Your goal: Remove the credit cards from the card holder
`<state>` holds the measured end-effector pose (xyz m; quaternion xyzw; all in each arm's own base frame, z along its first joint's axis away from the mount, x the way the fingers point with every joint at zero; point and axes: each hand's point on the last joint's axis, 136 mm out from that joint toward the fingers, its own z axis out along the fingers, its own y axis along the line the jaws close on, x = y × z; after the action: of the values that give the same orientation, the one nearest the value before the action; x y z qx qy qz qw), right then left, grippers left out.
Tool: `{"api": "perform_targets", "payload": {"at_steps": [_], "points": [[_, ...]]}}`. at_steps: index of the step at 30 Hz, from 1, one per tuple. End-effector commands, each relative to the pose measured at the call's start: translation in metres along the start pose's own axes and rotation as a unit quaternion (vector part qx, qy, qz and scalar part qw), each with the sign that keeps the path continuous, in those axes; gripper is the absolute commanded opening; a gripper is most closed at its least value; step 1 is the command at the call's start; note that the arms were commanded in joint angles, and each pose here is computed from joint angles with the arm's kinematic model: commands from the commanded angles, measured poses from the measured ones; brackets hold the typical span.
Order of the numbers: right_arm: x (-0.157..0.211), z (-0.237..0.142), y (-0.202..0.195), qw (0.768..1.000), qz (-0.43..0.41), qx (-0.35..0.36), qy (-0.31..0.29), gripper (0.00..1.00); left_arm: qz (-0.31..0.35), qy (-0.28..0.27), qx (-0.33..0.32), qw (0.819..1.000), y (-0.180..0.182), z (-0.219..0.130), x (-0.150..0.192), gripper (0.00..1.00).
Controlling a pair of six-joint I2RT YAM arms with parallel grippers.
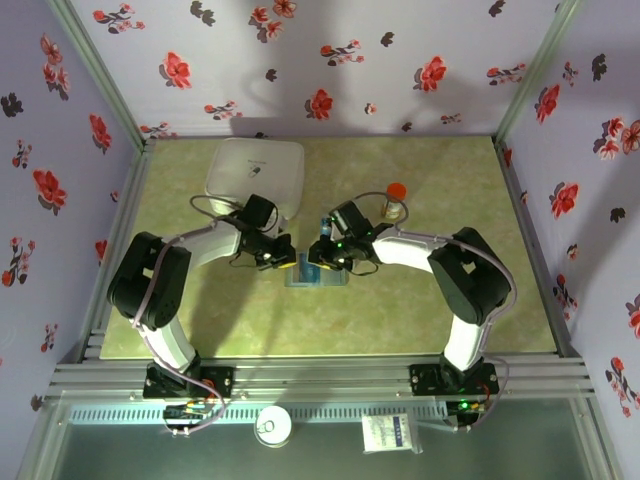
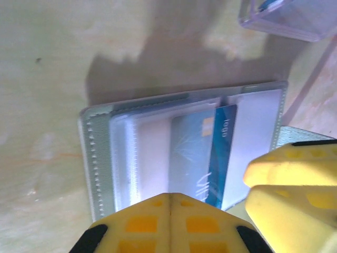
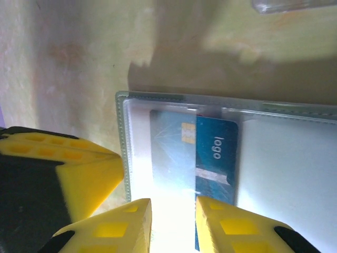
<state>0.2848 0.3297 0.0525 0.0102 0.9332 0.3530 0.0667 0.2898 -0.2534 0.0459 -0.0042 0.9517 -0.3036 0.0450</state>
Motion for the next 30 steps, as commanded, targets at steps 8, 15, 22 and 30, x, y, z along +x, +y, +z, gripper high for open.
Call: {"api": "perform_targets", "payload": {"at_steps": [8, 15, 22, 30], "points": [[0.002, 0.000, -0.023, 0.999, 0.023, 0.022, 0.003, 0.29, 0.006, 0.022, 0.001, 1.000, -0.004, 0.013, 0.007, 0.00], [0.004, 0.009, -0.025, 0.999, 0.033, 0.009, 0.013, 0.30, 0.003, 0.029, -0.024, 0.999, 0.009, 0.019, 0.010, 0.00], [0.004, 0.015, -0.022, 0.999, 0.041, -0.012, 0.017, 0.29, 0.003, 0.037, -0.045, 0.998, 0.019, 0.021, 0.015, 0.00], [0.000, 0.006, -0.006, 0.998, 0.037, -0.043, 0.007, 0.25, -0.004, 0.032, -0.042, 0.999, 0.019, 0.021, 0.015, 0.00]]}}
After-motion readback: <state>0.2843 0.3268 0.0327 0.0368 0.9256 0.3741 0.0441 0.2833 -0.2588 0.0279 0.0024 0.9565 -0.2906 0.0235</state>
